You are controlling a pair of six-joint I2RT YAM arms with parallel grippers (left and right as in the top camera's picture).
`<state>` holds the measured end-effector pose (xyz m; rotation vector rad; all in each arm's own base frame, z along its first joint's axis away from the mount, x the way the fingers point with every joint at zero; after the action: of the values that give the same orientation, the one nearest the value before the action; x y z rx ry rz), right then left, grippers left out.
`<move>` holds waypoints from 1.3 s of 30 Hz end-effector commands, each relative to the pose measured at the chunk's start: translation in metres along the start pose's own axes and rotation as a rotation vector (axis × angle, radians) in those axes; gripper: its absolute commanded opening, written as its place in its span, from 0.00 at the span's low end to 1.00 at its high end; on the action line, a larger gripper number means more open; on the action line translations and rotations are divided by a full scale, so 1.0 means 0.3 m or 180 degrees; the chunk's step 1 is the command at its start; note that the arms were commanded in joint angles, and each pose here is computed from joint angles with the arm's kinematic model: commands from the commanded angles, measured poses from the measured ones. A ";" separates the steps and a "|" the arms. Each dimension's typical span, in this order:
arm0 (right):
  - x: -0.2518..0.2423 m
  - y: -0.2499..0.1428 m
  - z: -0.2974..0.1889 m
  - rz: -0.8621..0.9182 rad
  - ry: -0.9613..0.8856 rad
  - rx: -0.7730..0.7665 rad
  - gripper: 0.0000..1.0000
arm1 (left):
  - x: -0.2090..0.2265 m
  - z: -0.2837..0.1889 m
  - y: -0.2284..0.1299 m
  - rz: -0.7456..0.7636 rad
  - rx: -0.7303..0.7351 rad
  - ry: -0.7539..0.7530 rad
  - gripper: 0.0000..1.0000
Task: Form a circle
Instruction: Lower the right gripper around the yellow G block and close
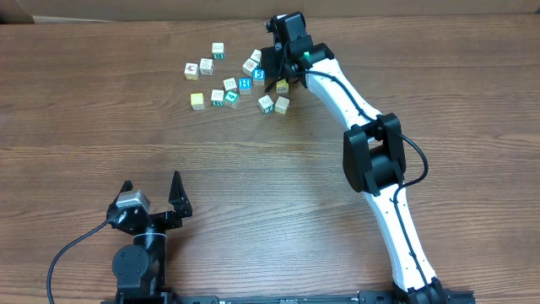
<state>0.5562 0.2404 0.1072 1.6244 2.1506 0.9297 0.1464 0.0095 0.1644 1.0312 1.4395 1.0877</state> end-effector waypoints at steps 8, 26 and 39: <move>-0.003 -0.029 0.039 -0.0008 -0.0017 0.0014 0.41 | -0.003 -0.001 0.000 0.0071 -0.0022 -0.0026 1.00; -0.088 0.074 -0.087 0.0100 -0.0217 -0.0193 0.19 | -0.003 -0.001 0.000 0.0072 -0.0022 -0.0026 1.00; -0.144 0.072 -0.207 0.0225 -0.0208 0.0182 0.22 | -0.003 -0.001 0.000 0.0071 -0.0020 -0.0026 0.99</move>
<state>0.5560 0.1888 0.1289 1.7501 2.1215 0.8007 0.1464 0.0095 0.1644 1.0310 1.4392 1.0879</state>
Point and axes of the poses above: each gripper's point midway between its finger pads, its own z axis out along the fingers, its own x axis along the line the jaws close on, y = z × x, the point moved 10 cm from there along -z, back along the fingers
